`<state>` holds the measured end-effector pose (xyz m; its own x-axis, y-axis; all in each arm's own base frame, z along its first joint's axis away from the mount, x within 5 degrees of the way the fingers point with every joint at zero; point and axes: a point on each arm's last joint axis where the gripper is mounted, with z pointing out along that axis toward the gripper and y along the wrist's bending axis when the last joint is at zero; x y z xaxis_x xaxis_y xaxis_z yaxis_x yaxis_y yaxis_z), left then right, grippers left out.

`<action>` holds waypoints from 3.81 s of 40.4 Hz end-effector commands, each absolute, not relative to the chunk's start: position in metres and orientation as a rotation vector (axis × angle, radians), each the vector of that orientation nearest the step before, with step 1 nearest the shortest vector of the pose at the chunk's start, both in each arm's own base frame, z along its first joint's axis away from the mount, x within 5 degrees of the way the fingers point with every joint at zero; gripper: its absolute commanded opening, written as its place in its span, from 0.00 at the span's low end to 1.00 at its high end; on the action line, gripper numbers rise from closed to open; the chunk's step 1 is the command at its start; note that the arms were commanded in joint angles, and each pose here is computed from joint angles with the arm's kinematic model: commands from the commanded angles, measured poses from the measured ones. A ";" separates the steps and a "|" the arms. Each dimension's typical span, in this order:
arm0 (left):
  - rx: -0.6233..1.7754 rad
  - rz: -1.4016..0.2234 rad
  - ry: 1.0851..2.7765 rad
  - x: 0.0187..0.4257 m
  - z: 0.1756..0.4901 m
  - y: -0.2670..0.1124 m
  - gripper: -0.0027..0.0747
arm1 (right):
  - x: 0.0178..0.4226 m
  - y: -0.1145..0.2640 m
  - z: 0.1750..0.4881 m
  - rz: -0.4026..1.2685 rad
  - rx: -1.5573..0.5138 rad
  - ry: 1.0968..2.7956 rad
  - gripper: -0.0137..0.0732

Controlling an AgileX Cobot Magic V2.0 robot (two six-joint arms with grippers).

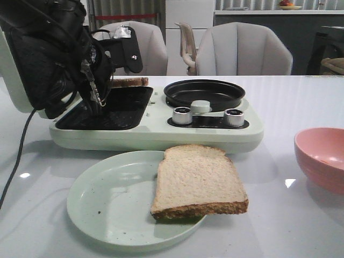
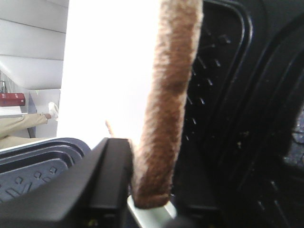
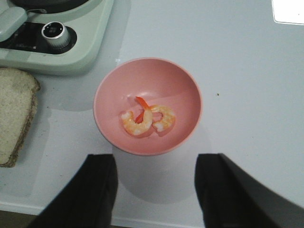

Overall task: Make breakfast with bread and shrimp
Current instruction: 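Lower the held bread onto the sandwich maker plate, open left gripper, then reach the right gripper to the remaining bread slice and grasp it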

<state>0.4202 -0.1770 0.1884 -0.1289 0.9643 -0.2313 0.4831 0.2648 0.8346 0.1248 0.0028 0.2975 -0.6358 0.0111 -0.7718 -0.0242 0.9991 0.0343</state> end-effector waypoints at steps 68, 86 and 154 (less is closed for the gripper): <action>0.703 -0.273 2.181 0.160 0.394 -0.116 0.62 | 0.130 0.002 0.311 0.044 -0.002 2.169 0.72; 0.642 -0.357 2.003 0.090 0.366 -0.064 0.62 | 0.131 0.007 0.312 0.149 0.049 2.164 0.72; 0.609 -0.394 1.893 0.084 0.369 -0.060 0.62 | 0.283 0.117 0.173 0.995 -0.036 2.671 0.54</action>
